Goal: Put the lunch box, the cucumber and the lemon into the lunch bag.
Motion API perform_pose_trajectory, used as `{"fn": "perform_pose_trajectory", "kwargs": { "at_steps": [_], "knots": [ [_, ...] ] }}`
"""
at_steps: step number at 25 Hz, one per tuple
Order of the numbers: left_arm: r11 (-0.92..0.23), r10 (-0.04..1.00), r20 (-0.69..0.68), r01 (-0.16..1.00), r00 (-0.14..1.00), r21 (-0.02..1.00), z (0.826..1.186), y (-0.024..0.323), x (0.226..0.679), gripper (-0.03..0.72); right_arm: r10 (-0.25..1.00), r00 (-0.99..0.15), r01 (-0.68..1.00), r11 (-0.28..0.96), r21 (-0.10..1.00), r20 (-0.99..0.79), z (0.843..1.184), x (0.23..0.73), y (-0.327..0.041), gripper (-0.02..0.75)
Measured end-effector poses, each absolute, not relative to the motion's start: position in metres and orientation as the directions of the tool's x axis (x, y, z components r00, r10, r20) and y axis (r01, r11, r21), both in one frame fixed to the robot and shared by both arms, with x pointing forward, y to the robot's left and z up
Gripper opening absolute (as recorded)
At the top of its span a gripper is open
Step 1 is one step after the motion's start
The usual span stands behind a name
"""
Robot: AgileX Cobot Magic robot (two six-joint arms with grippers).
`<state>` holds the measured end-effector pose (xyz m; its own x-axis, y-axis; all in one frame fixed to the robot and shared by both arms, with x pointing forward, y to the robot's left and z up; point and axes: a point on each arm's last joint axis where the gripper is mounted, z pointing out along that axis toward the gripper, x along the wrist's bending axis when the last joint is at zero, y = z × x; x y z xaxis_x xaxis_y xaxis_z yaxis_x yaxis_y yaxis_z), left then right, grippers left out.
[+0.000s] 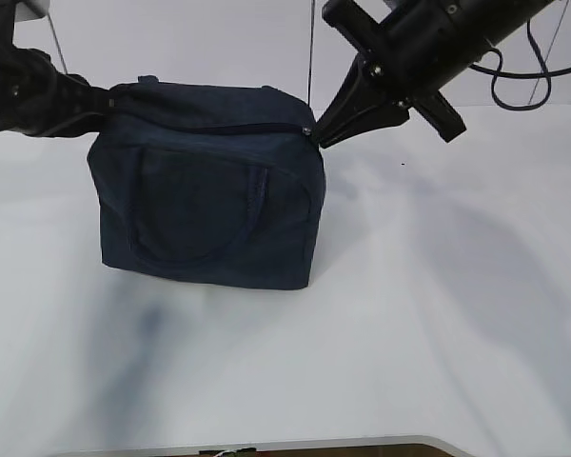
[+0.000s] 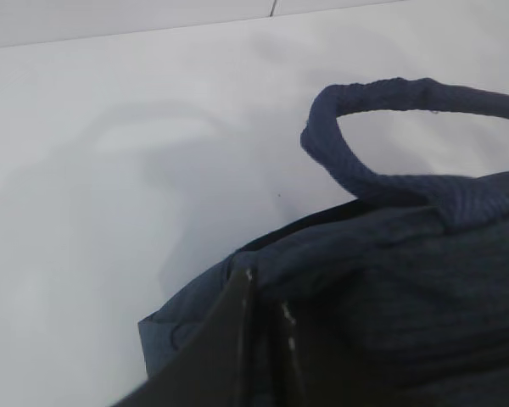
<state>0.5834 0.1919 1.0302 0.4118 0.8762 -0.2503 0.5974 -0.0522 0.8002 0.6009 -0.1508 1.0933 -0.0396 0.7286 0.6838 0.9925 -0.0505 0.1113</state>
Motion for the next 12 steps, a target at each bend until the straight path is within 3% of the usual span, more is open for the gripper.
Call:
{"fn": "perform_pose_trajectory", "kwargs": {
  "at_steps": [12],
  "knots": [
    [-0.057, 0.877, -0.244, 0.596, 0.413, 0.801, 1.03, 0.192, 0.583, -0.014, 0.704, 0.052, 0.994, -0.102, 0.028, 0.709, 1.084, 0.606, -0.147, 0.005]
  ]
}}
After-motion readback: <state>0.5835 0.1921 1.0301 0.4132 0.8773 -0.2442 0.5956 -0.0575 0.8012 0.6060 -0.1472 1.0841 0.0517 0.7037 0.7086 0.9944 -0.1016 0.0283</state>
